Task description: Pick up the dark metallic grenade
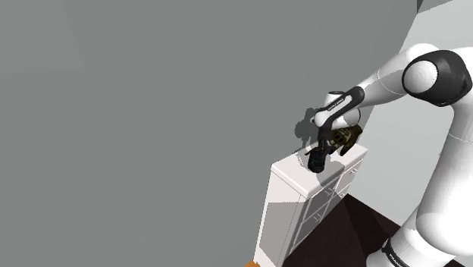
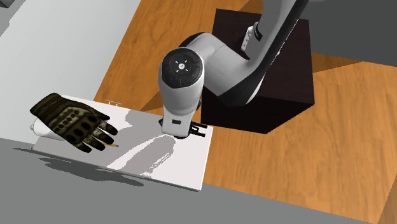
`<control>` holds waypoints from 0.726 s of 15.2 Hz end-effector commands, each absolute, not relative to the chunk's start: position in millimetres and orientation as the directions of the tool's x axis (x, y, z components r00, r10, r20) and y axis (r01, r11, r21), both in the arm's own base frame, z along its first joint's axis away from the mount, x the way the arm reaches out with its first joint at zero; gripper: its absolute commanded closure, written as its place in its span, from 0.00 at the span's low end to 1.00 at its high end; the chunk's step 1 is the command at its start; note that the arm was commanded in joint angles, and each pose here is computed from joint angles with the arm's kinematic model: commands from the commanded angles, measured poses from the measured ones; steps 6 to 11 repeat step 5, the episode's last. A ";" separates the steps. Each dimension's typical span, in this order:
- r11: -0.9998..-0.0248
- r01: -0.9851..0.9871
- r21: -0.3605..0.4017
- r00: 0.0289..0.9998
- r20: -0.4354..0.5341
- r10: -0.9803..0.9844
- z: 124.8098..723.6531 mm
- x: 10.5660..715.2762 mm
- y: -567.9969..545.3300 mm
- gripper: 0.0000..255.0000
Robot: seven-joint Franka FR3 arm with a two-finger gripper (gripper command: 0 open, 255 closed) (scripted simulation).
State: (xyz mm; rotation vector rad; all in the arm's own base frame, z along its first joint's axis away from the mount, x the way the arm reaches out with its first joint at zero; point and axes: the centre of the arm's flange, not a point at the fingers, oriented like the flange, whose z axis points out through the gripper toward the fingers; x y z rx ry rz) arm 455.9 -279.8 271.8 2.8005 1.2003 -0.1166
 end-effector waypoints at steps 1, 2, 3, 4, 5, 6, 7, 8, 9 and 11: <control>-0.687 0.725 0.055 0.688 -0.106 0.718 281.3 456.4 -280.1 1.00; -0.687 0.725 0.055 0.688 -0.106 0.718 286.6 456.4 -280.1 1.00; -0.687 0.725 0.055 0.688 -0.106 0.718 291.9 456.4 -280.1 1.00; -0.687 0.725 0.055 0.688 -0.106 0.718 292.7 456.3 -280.1 1.00; -0.687 0.725 0.055 0.688 -0.106 0.718 292.7 456.4 -280.1 1.00; -0.687 0.725 0.055 0.688 -0.106 0.718 292.7 456.4 -280.1 1.00; -0.687 0.725 0.055 0.688 -0.106 0.718 292.7 456.4 -280.1 1.00; -0.687 0.725 0.055 0.688 -0.106 0.718 292.7 456.4 -280.1 1.00; -0.687 0.725 0.055 0.688 -0.106 0.718 292.7 456.4 -280.1 1.00; -0.687 0.725 0.055 0.688 -0.106 0.718 292.7 456.4 -280.1 1.00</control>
